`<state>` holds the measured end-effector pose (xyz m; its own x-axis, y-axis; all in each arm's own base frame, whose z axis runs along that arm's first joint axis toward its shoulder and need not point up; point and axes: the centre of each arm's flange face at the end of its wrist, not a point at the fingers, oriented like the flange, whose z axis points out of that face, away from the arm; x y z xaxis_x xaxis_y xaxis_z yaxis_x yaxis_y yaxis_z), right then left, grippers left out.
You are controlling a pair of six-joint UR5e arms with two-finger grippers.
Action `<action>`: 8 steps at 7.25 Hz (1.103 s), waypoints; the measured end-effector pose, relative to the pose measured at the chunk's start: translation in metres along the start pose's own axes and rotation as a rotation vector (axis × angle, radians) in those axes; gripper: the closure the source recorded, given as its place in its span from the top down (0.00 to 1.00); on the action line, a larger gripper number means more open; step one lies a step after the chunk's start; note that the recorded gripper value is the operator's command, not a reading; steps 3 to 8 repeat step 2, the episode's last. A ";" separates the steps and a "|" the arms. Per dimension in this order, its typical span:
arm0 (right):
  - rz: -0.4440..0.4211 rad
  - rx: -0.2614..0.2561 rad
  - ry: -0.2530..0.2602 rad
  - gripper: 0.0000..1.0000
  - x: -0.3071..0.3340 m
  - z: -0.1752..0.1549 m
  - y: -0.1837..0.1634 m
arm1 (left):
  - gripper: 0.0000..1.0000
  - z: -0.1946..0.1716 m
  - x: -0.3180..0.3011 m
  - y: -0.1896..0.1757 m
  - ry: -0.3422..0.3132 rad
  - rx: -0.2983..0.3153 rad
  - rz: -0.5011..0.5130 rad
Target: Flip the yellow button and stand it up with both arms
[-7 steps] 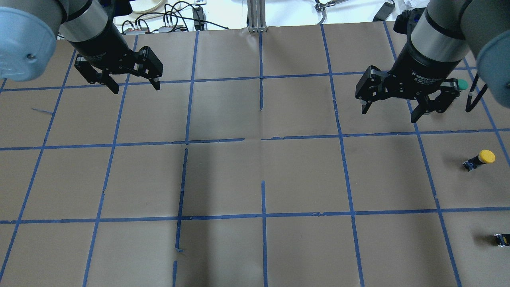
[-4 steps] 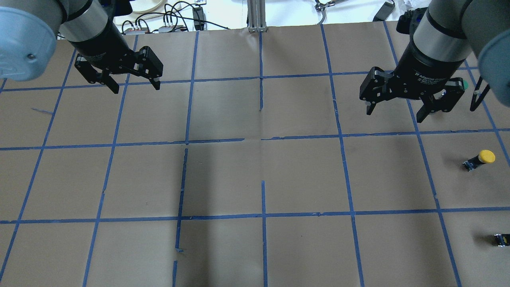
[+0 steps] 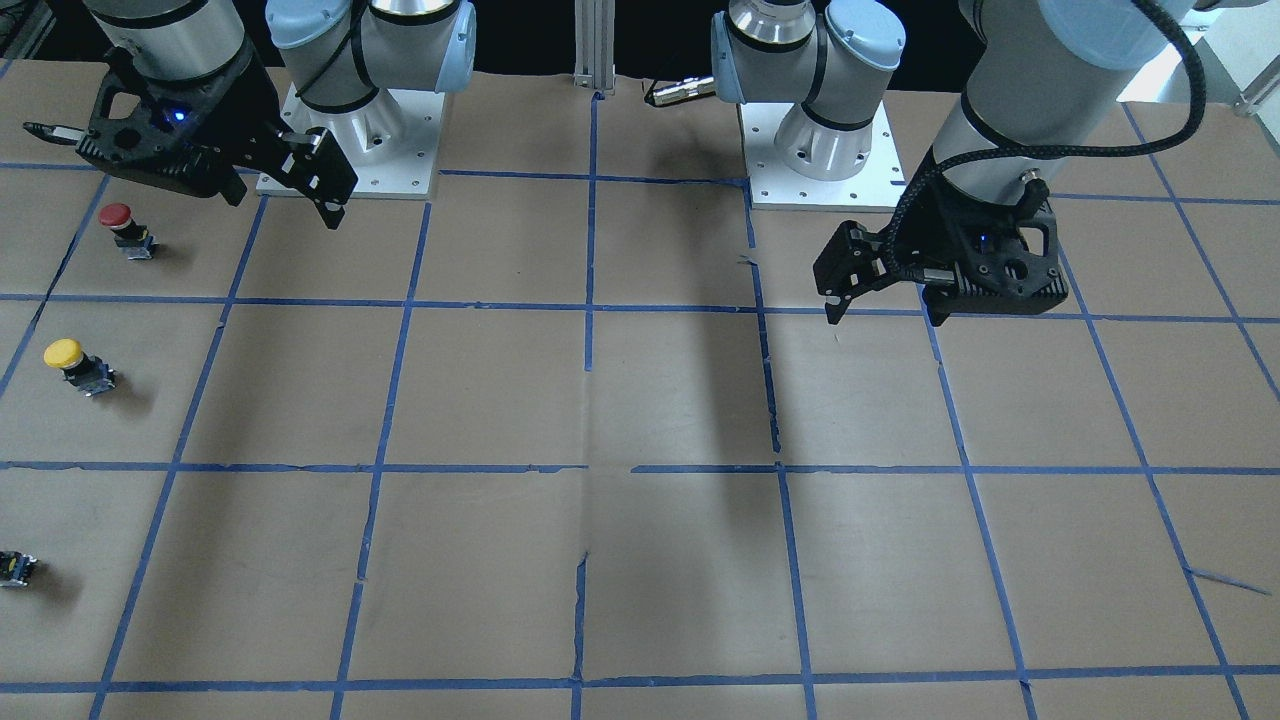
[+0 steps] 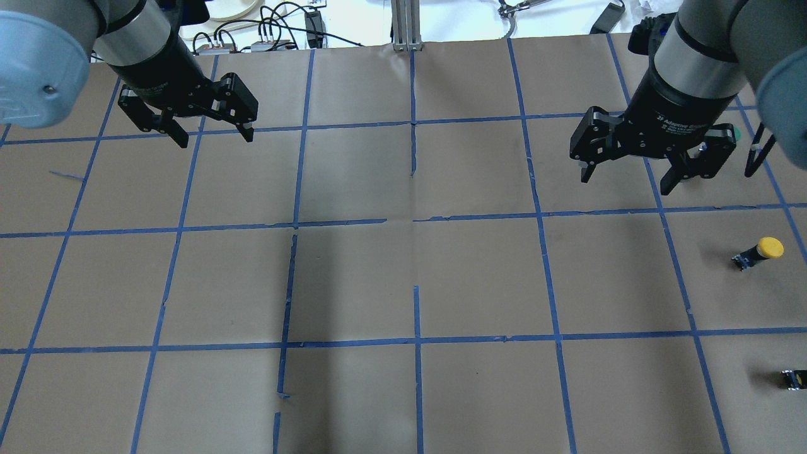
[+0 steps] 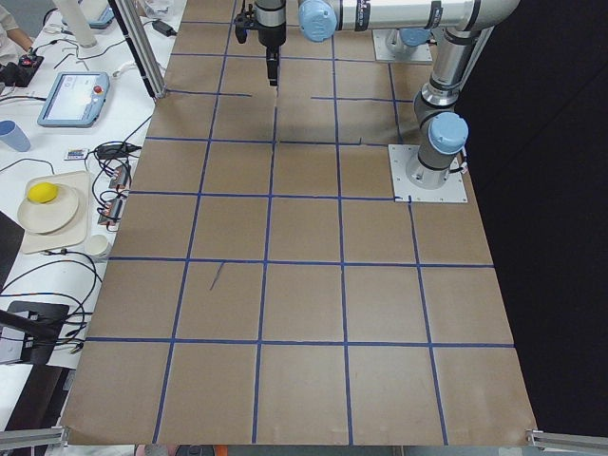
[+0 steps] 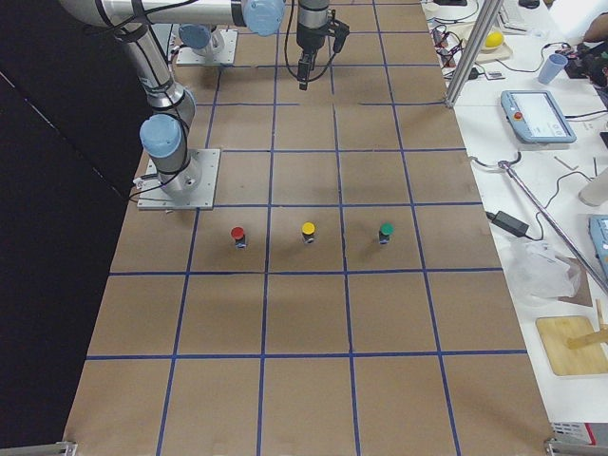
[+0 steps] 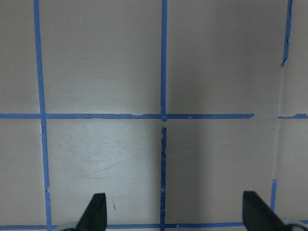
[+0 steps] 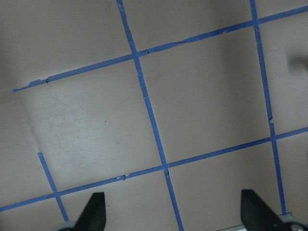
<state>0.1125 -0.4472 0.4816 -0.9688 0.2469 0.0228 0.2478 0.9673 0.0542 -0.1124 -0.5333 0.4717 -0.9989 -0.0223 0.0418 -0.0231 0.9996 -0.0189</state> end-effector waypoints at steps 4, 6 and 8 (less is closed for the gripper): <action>0.000 -0.001 0.000 1.00 0.000 0.000 0.001 | 1.00 0.000 0.000 0.000 0.000 0.000 -0.001; 0.000 -0.001 0.000 1.00 0.000 0.000 0.001 | 1.00 0.000 0.000 0.000 0.000 0.000 -0.001; 0.000 -0.001 0.000 1.00 0.000 0.000 0.001 | 1.00 0.000 0.000 0.000 0.000 0.000 -0.001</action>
